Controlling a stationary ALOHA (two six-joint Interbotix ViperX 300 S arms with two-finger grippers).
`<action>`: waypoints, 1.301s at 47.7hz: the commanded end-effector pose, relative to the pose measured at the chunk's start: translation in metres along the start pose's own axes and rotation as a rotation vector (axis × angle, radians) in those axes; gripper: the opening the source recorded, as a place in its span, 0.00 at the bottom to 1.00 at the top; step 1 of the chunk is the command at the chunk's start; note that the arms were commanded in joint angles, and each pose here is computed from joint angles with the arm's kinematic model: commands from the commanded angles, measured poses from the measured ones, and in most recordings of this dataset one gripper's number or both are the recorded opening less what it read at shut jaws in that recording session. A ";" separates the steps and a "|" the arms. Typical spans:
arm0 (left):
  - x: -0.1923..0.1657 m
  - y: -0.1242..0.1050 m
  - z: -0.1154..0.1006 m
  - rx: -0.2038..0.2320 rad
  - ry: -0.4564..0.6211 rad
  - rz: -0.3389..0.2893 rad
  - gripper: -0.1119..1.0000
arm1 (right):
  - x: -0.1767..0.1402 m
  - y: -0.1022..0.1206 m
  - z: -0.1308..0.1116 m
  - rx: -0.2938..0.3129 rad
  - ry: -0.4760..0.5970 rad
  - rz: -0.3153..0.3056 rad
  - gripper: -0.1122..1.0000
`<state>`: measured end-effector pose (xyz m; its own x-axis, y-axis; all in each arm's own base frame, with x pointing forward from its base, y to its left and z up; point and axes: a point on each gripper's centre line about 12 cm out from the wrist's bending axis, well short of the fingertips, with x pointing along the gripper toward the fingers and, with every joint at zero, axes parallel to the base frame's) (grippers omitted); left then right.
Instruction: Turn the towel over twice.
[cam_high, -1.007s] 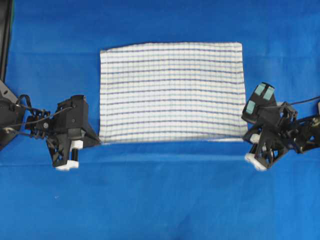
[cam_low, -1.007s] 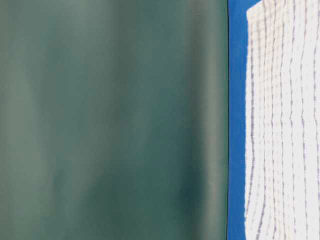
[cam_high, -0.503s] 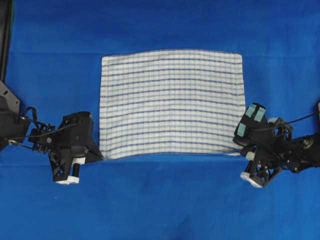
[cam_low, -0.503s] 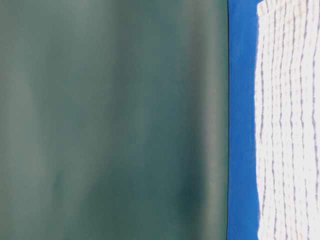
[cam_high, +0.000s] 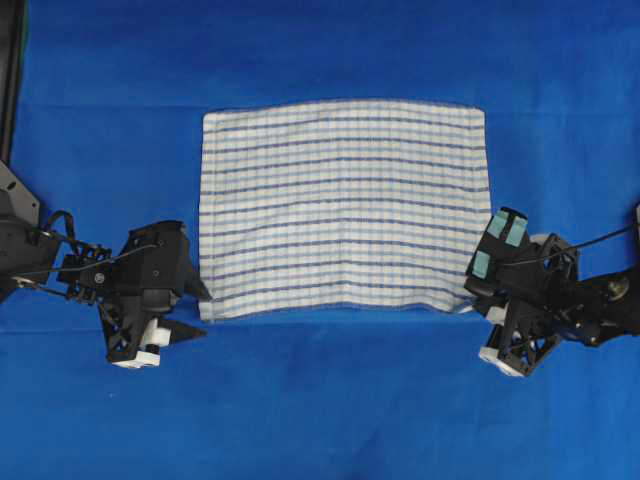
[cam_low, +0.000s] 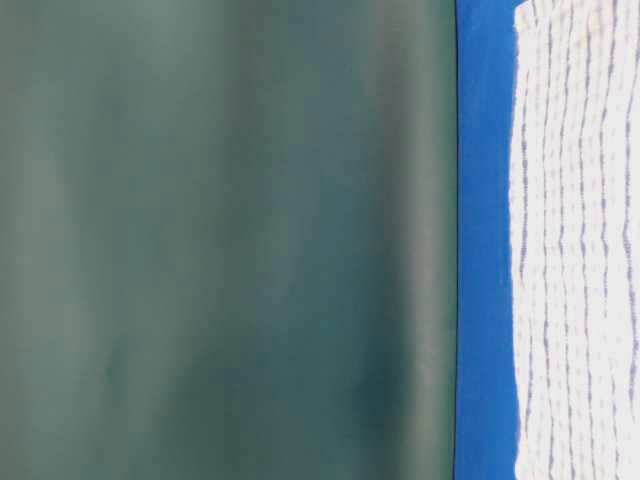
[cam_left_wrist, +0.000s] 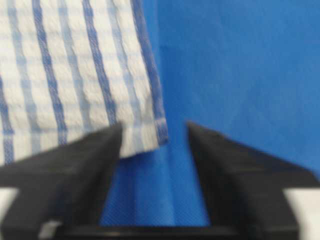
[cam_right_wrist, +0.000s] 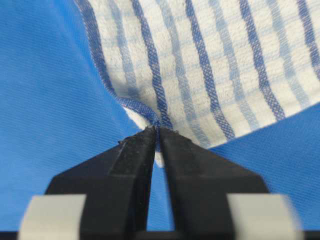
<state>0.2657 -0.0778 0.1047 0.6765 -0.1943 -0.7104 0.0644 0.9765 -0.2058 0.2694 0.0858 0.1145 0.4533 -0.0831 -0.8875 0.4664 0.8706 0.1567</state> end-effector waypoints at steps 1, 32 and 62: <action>-0.009 -0.002 0.019 -0.003 -0.049 -0.007 0.65 | -0.018 0.007 0.013 -0.002 -0.052 0.036 0.45; -0.147 0.040 0.102 0.156 -0.503 0.169 0.72 | -0.169 -0.068 0.081 -0.236 -0.648 0.009 0.66; -0.208 0.076 0.076 0.133 -0.690 0.399 0.72 | -0.210 -0.123 0.075 -0.267 -0.843 -0.091 0.66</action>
<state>0.1841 0.0436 0.2835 0.9631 0.2276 -0.1437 -0.2169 0.9724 0.0863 0.1718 -0.0401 0.3096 0.8760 -0.3983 -0.2718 0.3847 0.9171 -0.1041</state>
